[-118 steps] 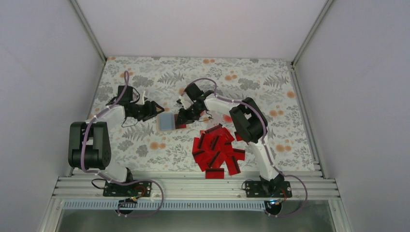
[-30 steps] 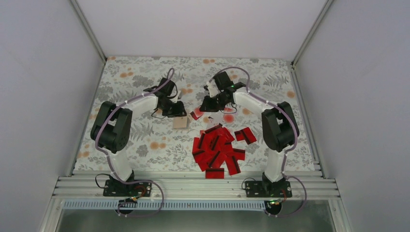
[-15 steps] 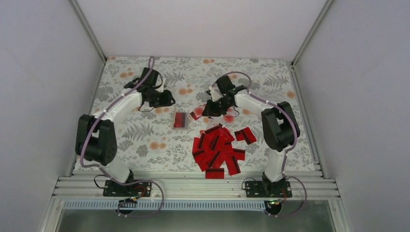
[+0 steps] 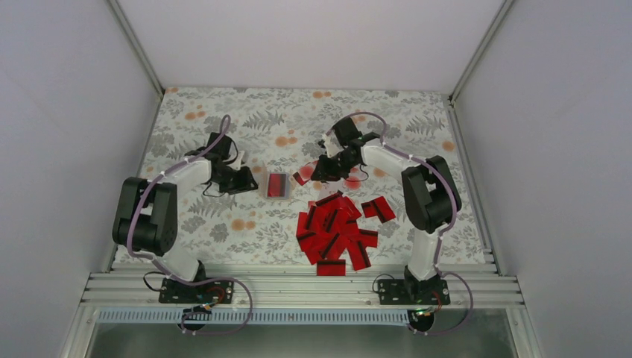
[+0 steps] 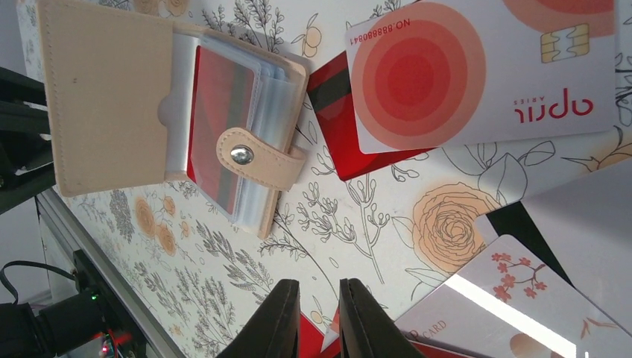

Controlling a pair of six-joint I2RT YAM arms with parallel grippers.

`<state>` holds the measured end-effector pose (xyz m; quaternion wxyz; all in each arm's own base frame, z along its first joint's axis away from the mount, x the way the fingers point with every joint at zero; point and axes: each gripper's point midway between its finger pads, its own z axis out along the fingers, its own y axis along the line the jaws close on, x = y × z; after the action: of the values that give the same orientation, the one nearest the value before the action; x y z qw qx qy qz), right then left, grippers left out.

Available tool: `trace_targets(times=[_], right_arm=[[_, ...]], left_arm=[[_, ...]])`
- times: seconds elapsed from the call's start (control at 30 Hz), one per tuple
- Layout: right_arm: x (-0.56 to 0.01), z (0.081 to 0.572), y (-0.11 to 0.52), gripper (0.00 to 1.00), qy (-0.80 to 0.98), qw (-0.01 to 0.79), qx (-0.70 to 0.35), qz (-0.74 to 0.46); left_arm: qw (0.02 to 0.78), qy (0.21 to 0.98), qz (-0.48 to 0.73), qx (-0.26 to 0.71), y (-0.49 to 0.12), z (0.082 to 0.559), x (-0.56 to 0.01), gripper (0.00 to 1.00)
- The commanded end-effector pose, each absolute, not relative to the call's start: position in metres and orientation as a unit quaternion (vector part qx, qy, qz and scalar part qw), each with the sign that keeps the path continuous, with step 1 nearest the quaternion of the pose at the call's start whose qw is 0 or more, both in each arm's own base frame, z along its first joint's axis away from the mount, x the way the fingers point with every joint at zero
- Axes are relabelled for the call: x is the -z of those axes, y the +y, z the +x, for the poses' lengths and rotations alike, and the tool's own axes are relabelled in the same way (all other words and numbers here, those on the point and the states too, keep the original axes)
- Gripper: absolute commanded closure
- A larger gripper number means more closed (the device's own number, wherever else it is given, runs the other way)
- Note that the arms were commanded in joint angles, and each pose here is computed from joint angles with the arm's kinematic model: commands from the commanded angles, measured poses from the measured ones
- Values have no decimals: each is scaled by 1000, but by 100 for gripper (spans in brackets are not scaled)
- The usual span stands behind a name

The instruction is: Put the credit cards into the card holder

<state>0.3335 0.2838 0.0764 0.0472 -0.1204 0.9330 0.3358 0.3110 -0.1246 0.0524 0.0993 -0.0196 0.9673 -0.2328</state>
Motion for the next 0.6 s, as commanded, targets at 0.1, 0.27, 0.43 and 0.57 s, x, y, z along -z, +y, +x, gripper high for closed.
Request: trace_targets(times=[0.1, 0.27, 0.43, 0.57], right_arm=[[-57, 334, 284, 85, 935, 29, -337, -109], [-48, 340, 287, 85, 933, 21, -344, -99], [-40, 342, 294, 85, 928, 10, -362, -91], [-38, 343, 298, 85, 923, 4, -373, -89]], left_arm=[[119, 942, 6, 313, -158, 336, -55, 67], [112, 942, 33, 314, -178, 343, -58, 67], [105, 951, 58, 284, -191, 345, -53, 67], [99, 958, 63, 260, -192, 344, -46, 68]])
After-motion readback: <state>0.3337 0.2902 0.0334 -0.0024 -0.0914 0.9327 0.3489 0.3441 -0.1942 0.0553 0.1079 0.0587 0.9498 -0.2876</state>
